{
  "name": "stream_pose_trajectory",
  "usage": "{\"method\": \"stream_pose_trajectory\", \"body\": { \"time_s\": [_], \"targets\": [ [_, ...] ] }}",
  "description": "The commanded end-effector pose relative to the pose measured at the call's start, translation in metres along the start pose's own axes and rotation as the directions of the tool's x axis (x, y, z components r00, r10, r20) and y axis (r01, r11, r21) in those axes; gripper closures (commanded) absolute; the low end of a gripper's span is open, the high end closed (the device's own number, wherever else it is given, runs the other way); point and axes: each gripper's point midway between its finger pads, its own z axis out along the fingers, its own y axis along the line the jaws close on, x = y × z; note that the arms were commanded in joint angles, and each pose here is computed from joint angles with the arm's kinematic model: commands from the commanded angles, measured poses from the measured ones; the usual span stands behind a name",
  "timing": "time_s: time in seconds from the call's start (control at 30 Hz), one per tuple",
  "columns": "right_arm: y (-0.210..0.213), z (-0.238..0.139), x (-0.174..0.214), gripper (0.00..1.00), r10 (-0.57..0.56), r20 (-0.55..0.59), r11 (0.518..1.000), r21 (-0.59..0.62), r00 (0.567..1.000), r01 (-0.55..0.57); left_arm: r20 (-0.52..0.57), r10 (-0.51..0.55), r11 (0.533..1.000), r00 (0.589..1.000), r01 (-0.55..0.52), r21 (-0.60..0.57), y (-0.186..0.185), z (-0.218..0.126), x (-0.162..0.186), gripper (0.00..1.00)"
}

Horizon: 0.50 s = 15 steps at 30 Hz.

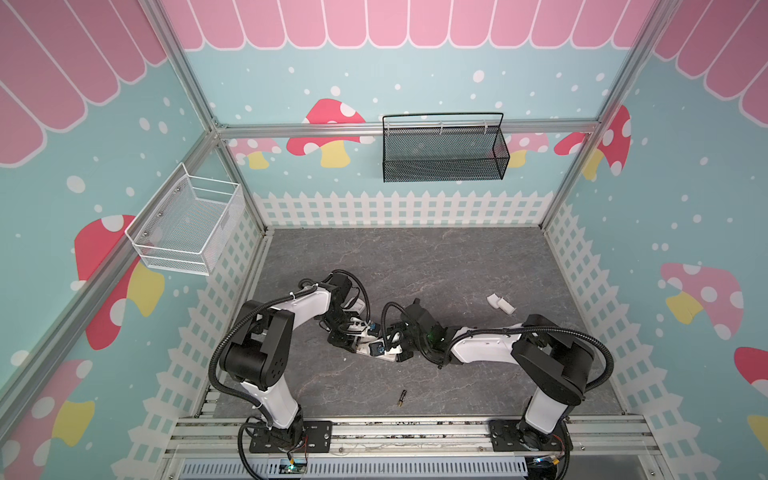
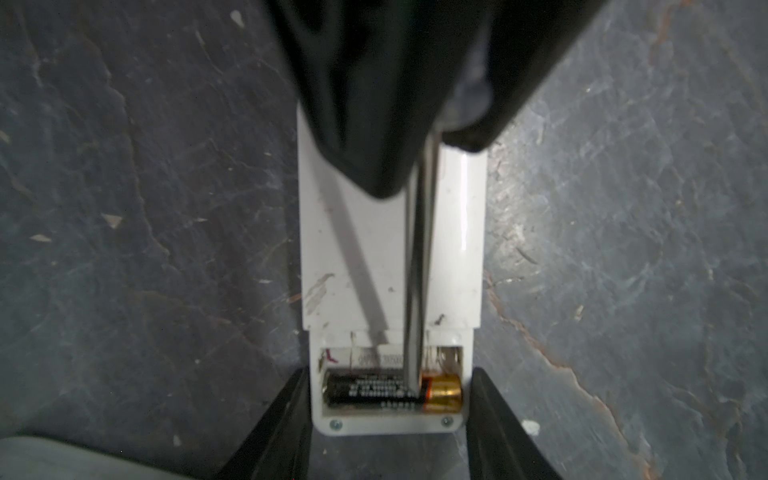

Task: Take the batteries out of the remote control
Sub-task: 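Insert the screwdriver tip beside the remaining battery with the right gripper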

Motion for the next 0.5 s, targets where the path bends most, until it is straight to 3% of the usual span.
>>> {"method": "stream_pose_trajectory", "body": {
  "time_s": [0.0, 0.47],
  "targets": [
    [0.006, 0.004, 0.006, 1.0, -0.063, -0.051, 0.997, -0.039, 0.997, 0.061, -0.008, 0.025, 0.999, 1.0, -0.025, -0.046, 0.009, -0.002, -0.001, 0.55],
    [0.01, 0.019, 0.01, 1.0, -0.175, -0.131, 0.983, -0.077, 0.976, 0.166, -0.002, 0.024, 0.999, 1.0, -0.025, -0.033, 0.009, -0.002, -0.001, 0.6]
  ]
}}
